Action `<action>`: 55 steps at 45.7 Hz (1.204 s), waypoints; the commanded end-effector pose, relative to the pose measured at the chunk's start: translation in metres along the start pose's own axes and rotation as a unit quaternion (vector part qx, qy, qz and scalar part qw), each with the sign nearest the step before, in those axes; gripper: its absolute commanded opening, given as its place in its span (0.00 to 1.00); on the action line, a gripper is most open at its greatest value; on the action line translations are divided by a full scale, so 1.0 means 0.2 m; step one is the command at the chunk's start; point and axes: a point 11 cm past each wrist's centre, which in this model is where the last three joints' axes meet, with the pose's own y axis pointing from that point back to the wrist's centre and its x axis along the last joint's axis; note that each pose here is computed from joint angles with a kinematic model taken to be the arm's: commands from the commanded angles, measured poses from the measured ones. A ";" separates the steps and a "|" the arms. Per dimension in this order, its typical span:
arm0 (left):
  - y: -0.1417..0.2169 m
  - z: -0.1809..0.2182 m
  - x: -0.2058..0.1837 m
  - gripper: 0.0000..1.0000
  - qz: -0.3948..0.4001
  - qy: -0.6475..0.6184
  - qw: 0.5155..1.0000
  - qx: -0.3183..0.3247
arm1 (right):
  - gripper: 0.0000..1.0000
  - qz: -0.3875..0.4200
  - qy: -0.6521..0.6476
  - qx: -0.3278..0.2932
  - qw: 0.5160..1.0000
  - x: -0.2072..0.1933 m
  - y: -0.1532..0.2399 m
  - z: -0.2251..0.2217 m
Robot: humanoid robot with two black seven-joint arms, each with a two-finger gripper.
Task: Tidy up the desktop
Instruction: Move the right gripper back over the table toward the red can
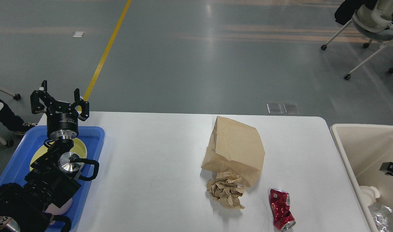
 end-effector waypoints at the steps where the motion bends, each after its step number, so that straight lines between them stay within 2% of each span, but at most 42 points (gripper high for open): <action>1: 0.00 0.00 0.00 0.96 0.000 0.000 1.000 0.000 | 1.00 0.002 0.000 0.009 1.000 0.02 0.01 -0.05; 10: 0.00 0.00 0.00 0.96 0.000 0.000 1.000 0.000 | 1.00 0.043 0.017 0.067 0.997 0.30 0.20 -0.34; 13: 0.00 0.00 0.00 0.96 0.000 0.000 1.000 0.000 | 1.00 0.063 0.030 0.088 0.994 0.43 0.31 -0.45; 20: 0.00 0.00 0.00 0.96 0.000 0.000 1.000 0.000 | 1.00 0.060 0.090 0.133 0.985 0.55 0.61 -0.72; 32: 0.00 0.00 0.00 0.96 0.000 0.000 1.000 0.000 | 1.00 -0.050 0.202 0.209 0.956 0.42 1.16 -1.09; 40: 0.00 0.00 0.00 0.96 0.000 0.000 1.000 0.000 | 1.00 -0.122 0.282 0.205 0.929 0.35 1.43 -1.21; 47: 0.00 0.00 0.00 0.96 0.001 -0.001 1.000 0.000 | 1.00 -0.153 0.311 0.193 0.918 0.24 1.41 -1.25; 49: 0.00 0.00 0.00 0.96 0.000 0.000 1.000 0.000 | 1.00 -0.174 0.314 0.185 0.915 0.18 1.33 -1.23; 50: 0.00 0.00 0.00 0.96 0.001 -0.001 1.000 0.000 | 1.00 -0.200 0.312 0.177 0.912 0.09 1.23 -1.21; 55: 0.00 0.00 0.00 0.96 0.000 0.000 1.000 0.000 | 1.00 -0.248 0.305 0.166 0.904 -0.09 1.04 -1.16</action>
